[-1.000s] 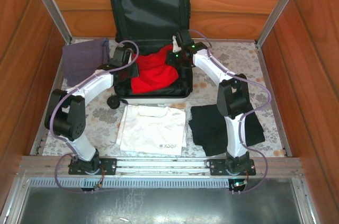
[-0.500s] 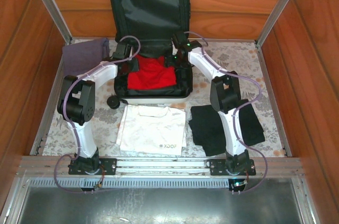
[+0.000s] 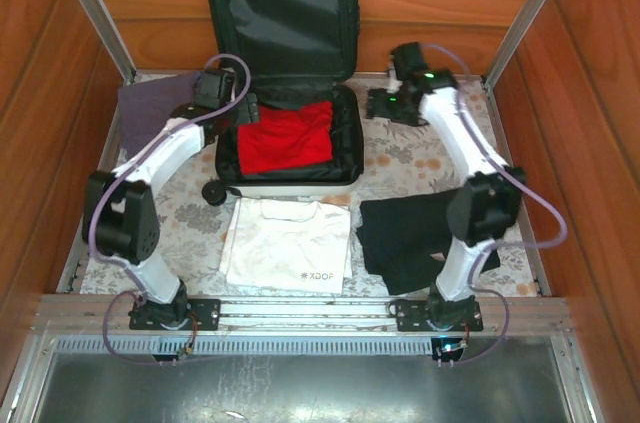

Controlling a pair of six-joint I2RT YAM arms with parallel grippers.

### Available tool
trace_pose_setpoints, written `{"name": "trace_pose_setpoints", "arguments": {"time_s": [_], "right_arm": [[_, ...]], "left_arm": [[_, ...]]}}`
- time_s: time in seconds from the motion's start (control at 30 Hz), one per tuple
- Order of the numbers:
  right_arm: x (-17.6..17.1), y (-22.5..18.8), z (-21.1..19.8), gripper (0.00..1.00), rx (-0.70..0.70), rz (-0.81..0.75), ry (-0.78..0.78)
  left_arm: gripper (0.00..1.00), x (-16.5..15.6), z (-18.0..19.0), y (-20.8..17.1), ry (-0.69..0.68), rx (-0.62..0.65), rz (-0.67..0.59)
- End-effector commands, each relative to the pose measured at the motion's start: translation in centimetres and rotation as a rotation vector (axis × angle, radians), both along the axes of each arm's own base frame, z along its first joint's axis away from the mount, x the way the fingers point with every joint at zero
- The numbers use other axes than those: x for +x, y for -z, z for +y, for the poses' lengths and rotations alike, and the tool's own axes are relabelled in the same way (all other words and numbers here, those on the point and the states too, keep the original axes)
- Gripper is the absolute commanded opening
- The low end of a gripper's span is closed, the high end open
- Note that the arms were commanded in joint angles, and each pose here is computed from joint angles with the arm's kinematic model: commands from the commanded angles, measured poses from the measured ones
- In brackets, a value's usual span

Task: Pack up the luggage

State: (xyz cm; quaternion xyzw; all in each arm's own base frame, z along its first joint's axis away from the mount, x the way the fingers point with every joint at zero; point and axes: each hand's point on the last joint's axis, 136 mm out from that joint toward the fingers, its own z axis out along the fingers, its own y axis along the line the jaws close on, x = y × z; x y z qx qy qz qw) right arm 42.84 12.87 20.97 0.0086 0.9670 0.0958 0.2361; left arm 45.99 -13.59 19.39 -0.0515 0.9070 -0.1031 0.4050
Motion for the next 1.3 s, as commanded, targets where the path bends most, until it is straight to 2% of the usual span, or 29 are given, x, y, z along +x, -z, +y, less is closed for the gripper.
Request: {"name": "trace_pose_setpoints", "arguments": {"time_s": [0.0,0.13,0.23,0.33,0.43,0.5,0.63,0.77,0.93,1.1,1.27], "right_arm": [[-3.4,0.2,-6.0,0.88,0.004,0.045,0.082],[-7.6,1.7,-12.4,0.86,-0.023,0.094,0.23],[-10.7,4.4,-15.9,0.86,-0.049,0.205,0.348],[-12.7,7.0,-17.5,0.87,-0.019,0.267,0.418],[-14.4,9.5,-18.4,0.88,0.001,0.326,0.462],[-15.6,11.2,-18.8,0.88,-0.01,0.374,0.487],[-17.0,13.7,-19.3,0.87,-0.004,0.43,0.524],[-16.9,15.5,-19.7,0.84,-0.011,0.46,0.528],[-16.2,17.5,-20.7,0.74,-0.014,0.501,0.562],[-15.7,19.5,-22.2,0.6,0.026,0.531,0.648],[-14.0,19.9,-23.9,0.45,0.122,0.47,0.751]], "left_arm": [[0.92,-3.4,-0.2,-2.7,-0.004,0.012,-0.013],[0.91,-8.7,-5.4,-3.3,0.09,-0.003,-0.008],[0.89,-12.9,-10.0,-1.9,0.14,-0.094,0.049],[0.88,-16.6,-14.1,0.0,0.171,-0.157,0.115],[0.88,-19.7,-18.1,1.4,0.244,-0.154,0.152],[0.87,-21.5,-20.5,2.3,0.296,-0.15,0.177],[0.82,-24.2,-24.3,4.9,0.362,-0.184,0.304],[0.79,-25.7,-26.6,6.5,0.409,-0.203,0.388],[0.78,-25.7,-27.3,6.8,0.419,-0.2,0.394],[0.78,-25.4,-27.6,7.6,0.407,-0.184,0.396],[0.78,-24.7,-28.8,7.4,0.434,-0.173,0.379]]}}
